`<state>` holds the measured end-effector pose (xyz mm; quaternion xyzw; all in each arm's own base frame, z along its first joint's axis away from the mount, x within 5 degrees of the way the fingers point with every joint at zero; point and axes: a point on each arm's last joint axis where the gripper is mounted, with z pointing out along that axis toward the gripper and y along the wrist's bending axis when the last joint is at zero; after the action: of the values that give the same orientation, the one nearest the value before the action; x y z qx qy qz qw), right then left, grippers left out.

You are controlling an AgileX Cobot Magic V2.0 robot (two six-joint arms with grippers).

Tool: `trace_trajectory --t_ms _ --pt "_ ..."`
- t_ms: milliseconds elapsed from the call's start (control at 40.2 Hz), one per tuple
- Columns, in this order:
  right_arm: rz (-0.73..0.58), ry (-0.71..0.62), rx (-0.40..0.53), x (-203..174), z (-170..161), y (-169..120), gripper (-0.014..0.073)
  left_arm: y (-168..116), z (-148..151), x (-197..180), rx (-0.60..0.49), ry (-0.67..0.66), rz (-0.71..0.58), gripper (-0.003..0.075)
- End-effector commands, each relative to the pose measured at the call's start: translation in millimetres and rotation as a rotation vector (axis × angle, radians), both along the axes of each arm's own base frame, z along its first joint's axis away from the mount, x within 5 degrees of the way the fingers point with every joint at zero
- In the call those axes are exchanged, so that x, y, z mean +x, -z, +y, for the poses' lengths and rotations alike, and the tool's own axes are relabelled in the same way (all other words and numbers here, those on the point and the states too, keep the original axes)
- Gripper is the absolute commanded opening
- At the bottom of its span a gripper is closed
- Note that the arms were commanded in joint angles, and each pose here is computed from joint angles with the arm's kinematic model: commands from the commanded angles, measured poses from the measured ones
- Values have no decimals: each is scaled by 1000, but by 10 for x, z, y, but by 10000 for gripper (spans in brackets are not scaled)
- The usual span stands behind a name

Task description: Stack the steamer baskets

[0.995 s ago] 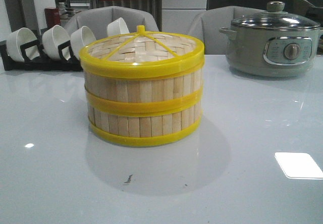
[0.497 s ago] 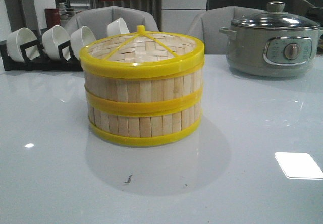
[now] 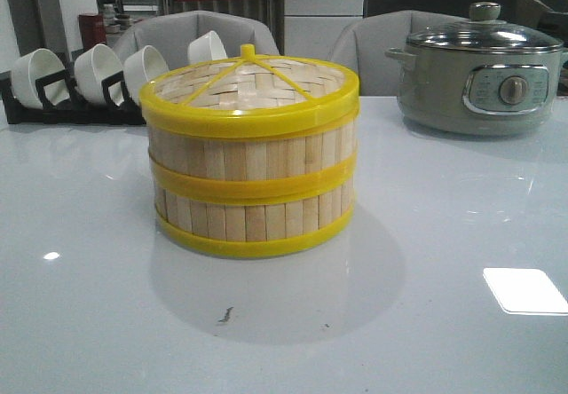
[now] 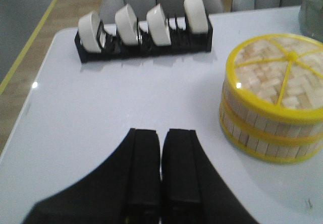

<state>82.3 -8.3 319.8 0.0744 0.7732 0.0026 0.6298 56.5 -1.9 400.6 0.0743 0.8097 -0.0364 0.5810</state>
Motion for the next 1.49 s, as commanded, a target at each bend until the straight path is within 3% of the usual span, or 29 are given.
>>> trace_trajectory --t_ms 0,174,274,472,845,1169,1467 --pt "-105 -14 -29 10 9 -164 27 -257 -63 60 -42 54 -258 85" --pt "-105 -14 -29 10 9 -164 27 -254 -172 173 -101 108 -522 85" --pt "-105 -14 -29 10 9 -164 27 -38 -181 284 -180 71 -530 85" --pt "-105 -14 -29 10 9 -164 27 532 -58 431 -325 -101 -424 85" --pt "-105 -14 -29 10 9 -164 27 1262 57 225 -313 -217 -489 85" --pt "-105 -14 -29 10 9 -164 27 1733 61 101 -309 -231 -487 85" --pt "-105 -14 -29 10 9 -164 27 1806 51 29 -274 -223 -479 85"
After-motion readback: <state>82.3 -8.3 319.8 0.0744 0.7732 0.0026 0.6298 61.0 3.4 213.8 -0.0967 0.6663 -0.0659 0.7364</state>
